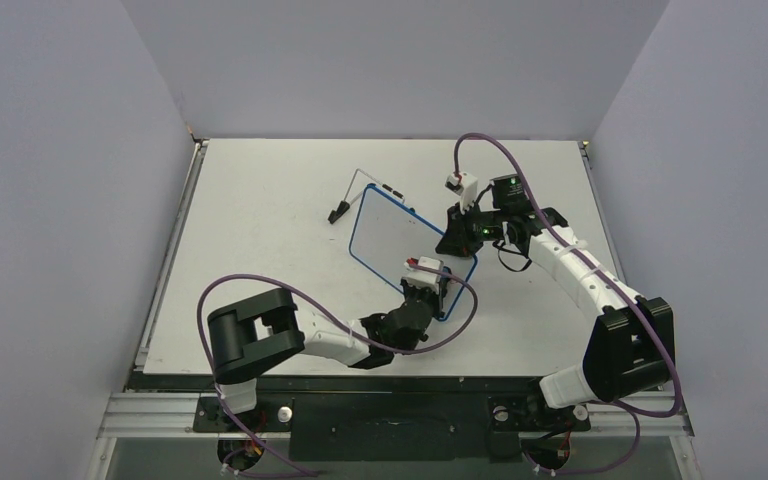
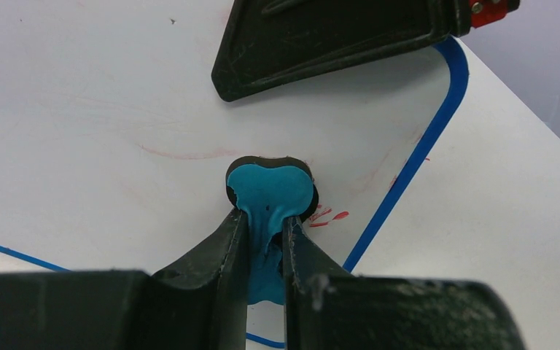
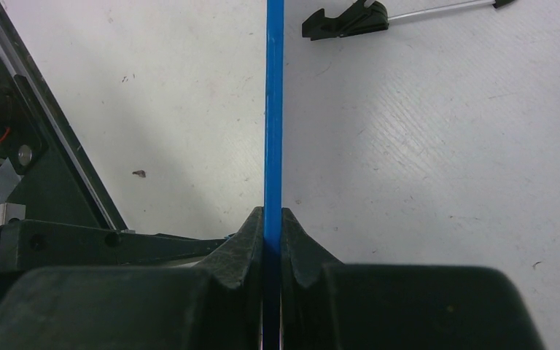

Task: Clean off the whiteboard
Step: Erase the whiteboard at the center of the board.

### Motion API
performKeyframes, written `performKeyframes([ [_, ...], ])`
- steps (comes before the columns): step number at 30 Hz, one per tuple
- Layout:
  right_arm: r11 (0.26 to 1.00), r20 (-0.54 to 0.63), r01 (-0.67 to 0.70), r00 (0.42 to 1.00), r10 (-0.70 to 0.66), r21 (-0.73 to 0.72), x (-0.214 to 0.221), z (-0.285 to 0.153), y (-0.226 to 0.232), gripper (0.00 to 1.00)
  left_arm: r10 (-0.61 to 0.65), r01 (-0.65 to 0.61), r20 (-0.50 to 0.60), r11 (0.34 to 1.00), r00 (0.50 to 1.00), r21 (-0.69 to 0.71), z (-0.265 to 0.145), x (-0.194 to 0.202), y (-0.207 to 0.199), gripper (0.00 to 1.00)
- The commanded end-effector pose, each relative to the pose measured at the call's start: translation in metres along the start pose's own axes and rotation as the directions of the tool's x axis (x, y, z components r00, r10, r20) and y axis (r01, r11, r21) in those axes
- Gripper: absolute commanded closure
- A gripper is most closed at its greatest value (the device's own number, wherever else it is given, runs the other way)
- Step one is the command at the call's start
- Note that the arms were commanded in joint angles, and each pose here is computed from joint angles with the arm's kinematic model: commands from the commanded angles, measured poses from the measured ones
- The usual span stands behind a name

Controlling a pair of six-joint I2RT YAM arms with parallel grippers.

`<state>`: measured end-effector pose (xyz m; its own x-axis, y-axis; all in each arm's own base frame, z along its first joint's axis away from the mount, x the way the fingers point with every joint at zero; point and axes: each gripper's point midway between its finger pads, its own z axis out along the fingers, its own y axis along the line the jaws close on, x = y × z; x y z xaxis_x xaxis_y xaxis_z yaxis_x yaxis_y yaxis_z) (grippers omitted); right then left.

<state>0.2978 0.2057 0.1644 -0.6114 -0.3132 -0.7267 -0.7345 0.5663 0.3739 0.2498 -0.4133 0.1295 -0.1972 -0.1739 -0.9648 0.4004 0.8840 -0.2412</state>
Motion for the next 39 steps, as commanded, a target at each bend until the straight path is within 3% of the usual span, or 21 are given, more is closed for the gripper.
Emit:
performKeyframes([
  [1,0.999,-0.038,0.008,0.999,-0.009,-0.031,0.013,0.007,0.007,1.00,-0.042,0.042,0.009,0.997,0.999,0.070,0.007,-0.011,-0.024,1.00],
  [10,0.999,-0.038,0.009,0.999,-0.010,-0.034,0.013,0.007,0.008,1.00,0.007,0.013,-0.119,0.986,0.993,0.168,-0.009,0.041,-0.021,1.00],
  [18,0.999,-0.041,0.010,0.999,-0.012,-0.037,0.014,0.007,0.008,1.00,0.109,-0.068,-0.125,0.954,0.986,0.292,-0.024,0.058,-0.049,1.00],
  [24,0.999,-0.041,0.014,0.999,-0.016,-0.039,0.014,0.007,0.009,1.00,0.152,-0.125,-0.068,0.944,0.986,0.305,-0.031,0.048,-0.055,1.00],
  [31,0.999,-0.044,0.013,0.999,-0.015,-0.038,0.014,0.008,0.008,1.00,0.126,-0.122,-0.004,0.972,0.992,0.199,-0.008,-0.002,-0.025,1.00],
  [34,0.999,-0.044,0.013,0.999,-0.015,-0.039,0.014,0.008,0.008,1.00,0.169,-0.170,0.019,0.970,0.985,0.174,-0.006,-0.018,-0.023,1.00],
  [39,0.999,-0.045,0.017,0.999,-0.019,-0.039,0.015,0.008,0.008,1.00,0.198,-0.195,-0.001,0.964,0.980,0.180,-0.007,-0.009,-0.023,1.00],
])
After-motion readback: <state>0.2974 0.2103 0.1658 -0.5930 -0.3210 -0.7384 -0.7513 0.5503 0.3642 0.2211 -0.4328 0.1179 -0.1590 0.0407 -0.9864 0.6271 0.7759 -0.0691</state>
